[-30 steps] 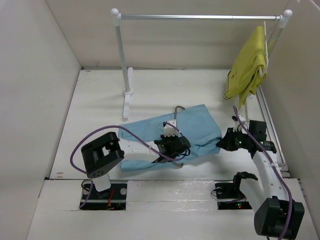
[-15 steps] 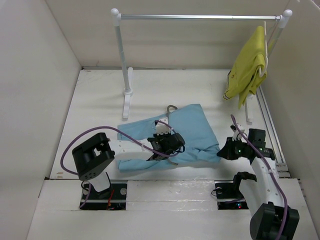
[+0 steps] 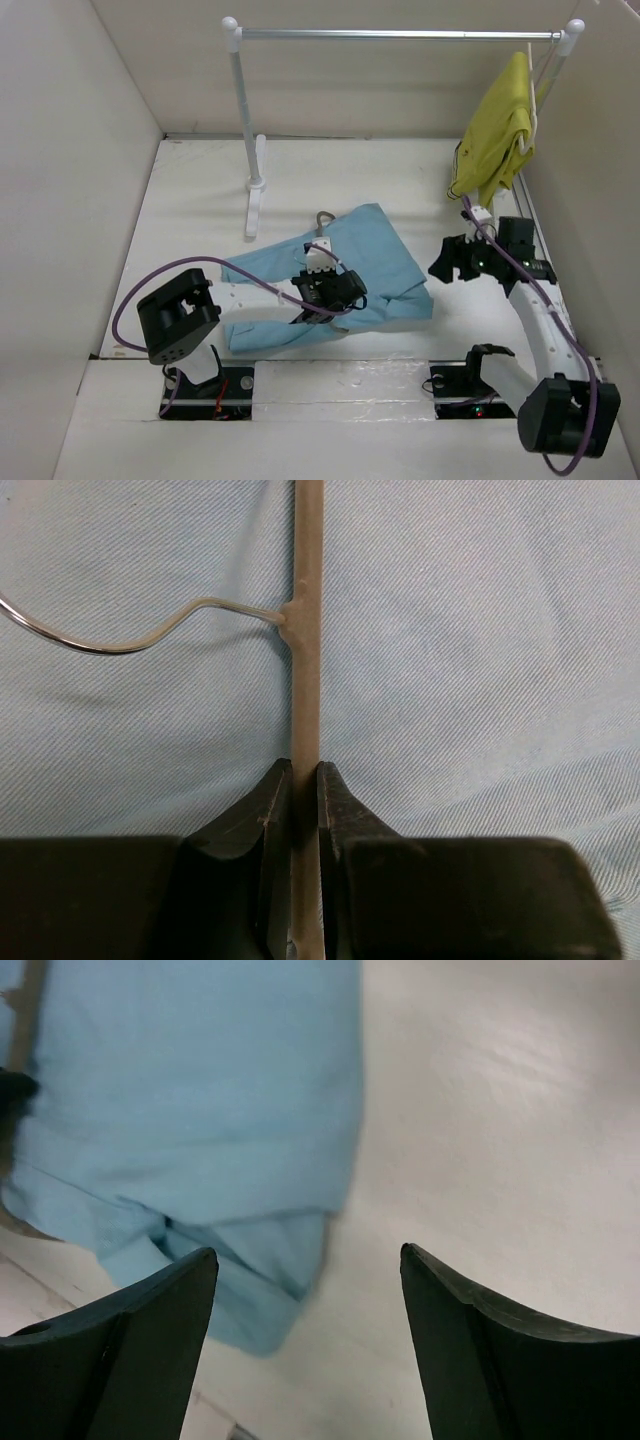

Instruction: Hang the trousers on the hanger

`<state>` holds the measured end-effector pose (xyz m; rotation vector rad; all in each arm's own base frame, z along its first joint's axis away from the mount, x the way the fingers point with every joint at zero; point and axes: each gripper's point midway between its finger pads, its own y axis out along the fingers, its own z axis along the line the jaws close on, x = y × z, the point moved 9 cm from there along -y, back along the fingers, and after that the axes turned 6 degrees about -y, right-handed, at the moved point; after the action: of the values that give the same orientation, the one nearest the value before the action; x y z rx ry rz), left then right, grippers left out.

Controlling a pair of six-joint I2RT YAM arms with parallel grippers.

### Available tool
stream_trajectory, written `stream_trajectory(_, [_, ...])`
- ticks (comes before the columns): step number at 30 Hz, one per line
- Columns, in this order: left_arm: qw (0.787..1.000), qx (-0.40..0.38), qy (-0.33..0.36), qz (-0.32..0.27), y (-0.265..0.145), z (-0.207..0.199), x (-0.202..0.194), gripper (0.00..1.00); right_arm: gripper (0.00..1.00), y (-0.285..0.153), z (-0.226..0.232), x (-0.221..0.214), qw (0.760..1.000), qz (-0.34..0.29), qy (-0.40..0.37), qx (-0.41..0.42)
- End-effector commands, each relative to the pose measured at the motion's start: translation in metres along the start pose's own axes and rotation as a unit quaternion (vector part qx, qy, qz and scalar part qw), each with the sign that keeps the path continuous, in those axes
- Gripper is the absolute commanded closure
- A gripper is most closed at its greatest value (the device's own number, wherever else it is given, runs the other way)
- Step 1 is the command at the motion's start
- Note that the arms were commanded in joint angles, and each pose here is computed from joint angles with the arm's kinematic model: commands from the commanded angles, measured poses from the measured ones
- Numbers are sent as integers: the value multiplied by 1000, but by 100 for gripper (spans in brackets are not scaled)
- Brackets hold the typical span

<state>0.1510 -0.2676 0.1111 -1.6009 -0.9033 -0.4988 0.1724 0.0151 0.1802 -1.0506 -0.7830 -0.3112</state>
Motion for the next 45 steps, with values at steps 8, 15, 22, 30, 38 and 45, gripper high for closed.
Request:
stream_trajectory(8, [1000, 0, 24, -1, -10, -2, 0, 100, 19, 113, 18, 53, 996, -37, -65, 50])
stream_trajectory(15, [1000, 3, 26, -1, -14, 6, -2, 100, 36, 139, 15, 30, 998, -18, -36, 50])
stream_trajectory(22, [1000, 3, 27, -3, -15, 11, -2, 100, 90, 131, 14, 19, 997, -40, -21, 63])
stream_trajectory(30, [1000, -7, 23, 8, -14, 7, -5, 100, 27, 129, -2, 42, 998, -26, -47, 35])
stream_trajectory(38, [1000, -5, 23, 7, -14, 8, -6, 100, 59, 173, 9, 30, 993, -30, -8, 116])
stream_trajectory(45, [1000, 3, 26, 6, -13, 14, -8, 100, 100, 147, 0, 22, 997, -50, 20, 63])
